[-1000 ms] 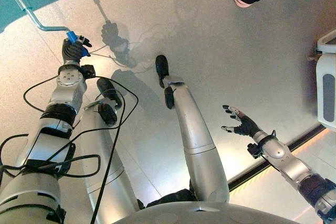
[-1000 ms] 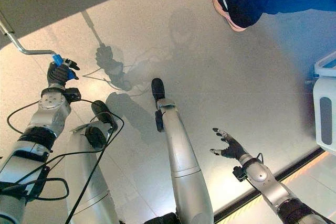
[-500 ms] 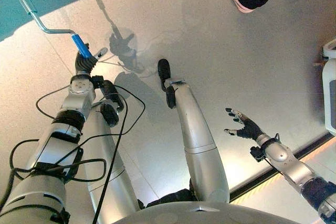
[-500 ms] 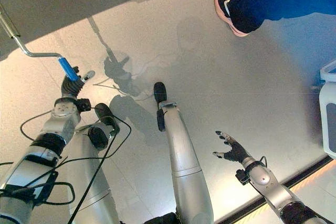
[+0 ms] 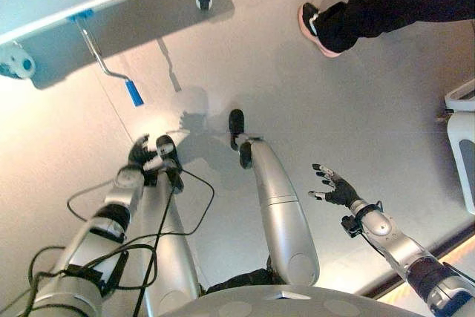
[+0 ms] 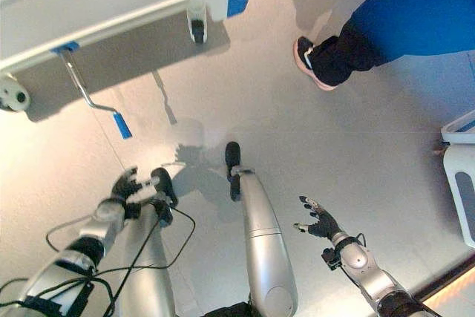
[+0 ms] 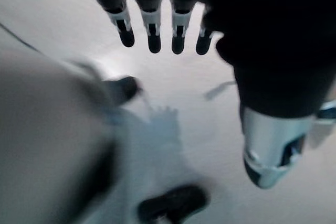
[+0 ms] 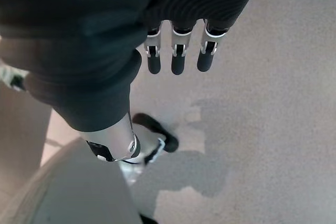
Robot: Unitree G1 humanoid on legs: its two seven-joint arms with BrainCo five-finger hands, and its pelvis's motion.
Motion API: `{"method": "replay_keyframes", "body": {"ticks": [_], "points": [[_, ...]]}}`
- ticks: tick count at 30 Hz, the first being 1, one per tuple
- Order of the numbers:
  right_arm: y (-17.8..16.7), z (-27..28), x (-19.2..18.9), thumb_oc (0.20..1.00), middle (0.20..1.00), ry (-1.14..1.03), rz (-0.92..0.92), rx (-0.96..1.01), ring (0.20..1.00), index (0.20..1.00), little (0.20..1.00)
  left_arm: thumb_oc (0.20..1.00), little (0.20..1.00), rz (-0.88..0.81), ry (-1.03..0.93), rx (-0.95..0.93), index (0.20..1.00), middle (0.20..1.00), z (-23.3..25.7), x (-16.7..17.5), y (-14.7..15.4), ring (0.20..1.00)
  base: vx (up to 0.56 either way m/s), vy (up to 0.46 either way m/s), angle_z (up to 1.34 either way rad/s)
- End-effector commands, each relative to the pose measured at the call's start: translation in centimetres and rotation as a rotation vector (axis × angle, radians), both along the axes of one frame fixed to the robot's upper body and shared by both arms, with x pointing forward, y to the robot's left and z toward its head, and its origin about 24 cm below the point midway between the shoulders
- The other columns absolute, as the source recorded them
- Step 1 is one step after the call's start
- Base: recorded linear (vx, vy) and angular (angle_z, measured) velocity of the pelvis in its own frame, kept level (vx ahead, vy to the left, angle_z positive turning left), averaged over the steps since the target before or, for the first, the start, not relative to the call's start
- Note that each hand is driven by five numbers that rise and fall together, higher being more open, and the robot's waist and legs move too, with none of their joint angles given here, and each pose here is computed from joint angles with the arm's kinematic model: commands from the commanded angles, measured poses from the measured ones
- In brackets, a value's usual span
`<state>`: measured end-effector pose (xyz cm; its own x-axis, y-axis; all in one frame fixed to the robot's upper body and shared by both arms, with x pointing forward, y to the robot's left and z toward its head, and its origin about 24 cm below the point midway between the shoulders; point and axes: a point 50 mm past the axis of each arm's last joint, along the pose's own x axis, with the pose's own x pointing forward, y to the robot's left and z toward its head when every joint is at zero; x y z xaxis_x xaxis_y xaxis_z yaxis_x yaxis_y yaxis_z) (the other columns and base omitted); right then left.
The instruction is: Raise the hospital bed
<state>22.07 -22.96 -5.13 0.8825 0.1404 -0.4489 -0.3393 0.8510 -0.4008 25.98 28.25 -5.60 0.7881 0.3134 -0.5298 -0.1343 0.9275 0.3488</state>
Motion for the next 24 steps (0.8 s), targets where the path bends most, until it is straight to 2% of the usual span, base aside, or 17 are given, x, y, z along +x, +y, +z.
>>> {"method": "replay_keyframes", "body": {"ticks": [1, 3, 4, 5, 7, 8, 12, 18, 24], "points": [[-1.0, 1.1, 1.5, 1.0, 1.0, -0.042, -0.008, -0.063, 1.0, 1.0, 1.0, 1.0, 1.0, 0.045, 0.154, -0.016, 1.0, 1.0, -3.3, -4.7, 0.9, 1.0, -0.02, 0.056, 0.19], [-2.2, 0.1, 1.5, 1.0, 1.0, 0.017, -0.061, -0.097, 1.0, 1.0, 1.0, 1.0, 1.0, 0.087, 0.246, -0.114, 1.0, 1.0, -5.8, -8.2, -0.2, 1.0, 0.07, 0.056, 0.12], [-2.2, 0.0, 1.4, 1.0, 1.0, 0.018, -0.061, -0.097, 1.0, 1.0, 1.0, 1.0, 1.0, 0.087, 0.246, -0.114, 1.0, 1.0, -5.8, -8.3, -0.2, 1.0, 0.09, 0.04, 0.23], [-2.9, -1.6, 0.6, 1.0, 1.0, 0.117, -0.098, -0.113, 1.0, 1.0, 1.0, 1.0, 1.0, 0.049, 0.385, -0.122, 1.0, 1.0, -7.5, -11.3, -0.7, 1.0, 0.14, 0.022, 0.39], [-3.2, -2.3, 0.0, 1.0, 1.0, 0.155, -0.124, -0.114, 1.0, 1.0, 1.0, 1.0, 1.0, 0.019, 0.428, -0.115, 1.0, 1.0, -8.0, -12.2, -1.0, 1.0, 0.15, 0.016, 0.28], [-4.0, -4.0, -1.5, 1.0, 1.0, 0.263, -0.178, -0.125, 1.0, 1.0, 1.0, 1.0, 1.0, -0.052, 0.494, -0.11, 1.0, 1.0, -8.7, -13.5, -1.9, 1.0, 0.12, 0.005, 0.28], [-4.9, -6.4, -5.0, 1.0, 1.0, 0.428, -0.327, -0.063, 1.0, 1.0, 1.0, 1.0, 1.0, -0.103, 0.562, -0.149, 1.0, 1.0, -9.8, -15.4, -3.3, 1.0, 0.13, -0.004, 0.45], [-4.2, -8.3, -8.5, 1.0, 1.0, 0.567, -0.355, -0.013, 1.0, 1.0, 1.0, 1.0, 1.0, -0.133, 0.586, -0.162, 1.0, 1.0, -10.3, -16.7, -4.3, 1.0, 0.08, -0.01, 0.21], [-3.2, -9.4, -10.3, 1.0, 1.0, 0.621, -0.425, 0.063, 1.0, 1.0, 1.0, 1.0, 1.0, -0.107, 0.564, -0.193, 1.0, 1.0, -10.6, -16.9, -5.5, 1.0, 0.08, -0.003, 0.12]]}}
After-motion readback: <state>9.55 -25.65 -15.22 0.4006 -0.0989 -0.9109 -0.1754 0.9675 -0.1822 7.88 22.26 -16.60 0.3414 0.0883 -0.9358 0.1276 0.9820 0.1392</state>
